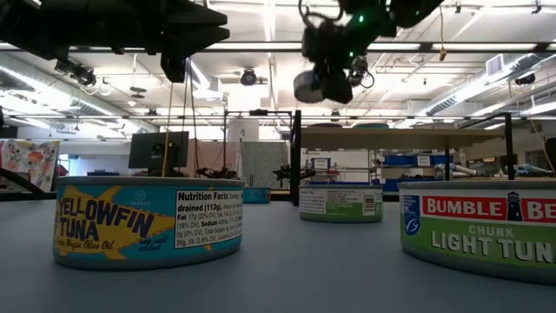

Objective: Stack canned seafood by type on shelf
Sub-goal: Stack the top left blue tuna can on top of the blue tuna can on the shelf

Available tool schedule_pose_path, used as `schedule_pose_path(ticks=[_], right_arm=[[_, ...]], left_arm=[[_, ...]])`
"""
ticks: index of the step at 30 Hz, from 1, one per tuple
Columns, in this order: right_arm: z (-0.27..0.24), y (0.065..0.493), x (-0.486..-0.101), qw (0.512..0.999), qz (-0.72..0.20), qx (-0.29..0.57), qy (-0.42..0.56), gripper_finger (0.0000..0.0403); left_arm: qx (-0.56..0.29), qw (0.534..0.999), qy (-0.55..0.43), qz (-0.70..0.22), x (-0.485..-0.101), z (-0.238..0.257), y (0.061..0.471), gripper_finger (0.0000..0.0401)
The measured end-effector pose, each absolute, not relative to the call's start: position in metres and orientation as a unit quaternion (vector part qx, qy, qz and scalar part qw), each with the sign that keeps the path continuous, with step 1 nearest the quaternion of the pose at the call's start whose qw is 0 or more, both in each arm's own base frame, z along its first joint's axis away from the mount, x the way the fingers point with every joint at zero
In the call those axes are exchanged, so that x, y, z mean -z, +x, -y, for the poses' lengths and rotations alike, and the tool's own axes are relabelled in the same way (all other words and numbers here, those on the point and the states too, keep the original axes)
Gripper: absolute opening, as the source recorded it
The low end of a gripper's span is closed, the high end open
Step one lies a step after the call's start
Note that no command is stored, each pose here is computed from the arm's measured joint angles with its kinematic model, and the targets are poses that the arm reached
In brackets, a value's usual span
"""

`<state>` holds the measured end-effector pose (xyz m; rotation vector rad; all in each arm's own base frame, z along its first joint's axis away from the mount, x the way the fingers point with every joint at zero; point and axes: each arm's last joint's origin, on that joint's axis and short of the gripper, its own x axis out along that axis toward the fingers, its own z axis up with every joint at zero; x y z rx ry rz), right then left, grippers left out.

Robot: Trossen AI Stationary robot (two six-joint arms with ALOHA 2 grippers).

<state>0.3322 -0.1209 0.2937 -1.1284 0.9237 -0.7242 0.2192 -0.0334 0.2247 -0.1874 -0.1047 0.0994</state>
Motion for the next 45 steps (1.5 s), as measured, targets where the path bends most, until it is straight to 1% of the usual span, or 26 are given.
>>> schedule_pose_path(ticks=[5,10,17,22,31,45], right_arm=[[0.141,0.332,-0.279,0.676,-0.441,0.322,-0.495,0.0145],[0.152,0.332,-0.268,0.677,-0.458,0.315,-0.483,0.0145],[0.155,0.331,-0.267,0.679,-0.459,0.321,-0.475,0.0145],[0.156,0.329,-0.265,0.675,-0.468,0.32,-0.472,0.0158],[0.16,0.325,-0.262,0.68,-0.478,0.327,-0.45,0.0156],[0.161,0.325,-0.262,0.679,-0.48,0.329,-0.448,0.0207]], left_arm=[[-0.05,0.993,-0.093,0.052,-0.225,0.033,0.219,0.011],[-0.05,0.993,-0.093,0.052,-0.225,0.033,0.219,0.011],[-0.052,0.993,-0.093,0.052,-0.225,0.033,0.219,0.011],[-0.052,0.993,-0.093,0.053,-0.225,0.033,0.219,0.011],[-0.052,0.993,-0.094,0.052,-0.225,0.033,0.219,0.011],[-0.052,0.993,-0.094,0.053,-0.225,0.033,0.219,0.011]])
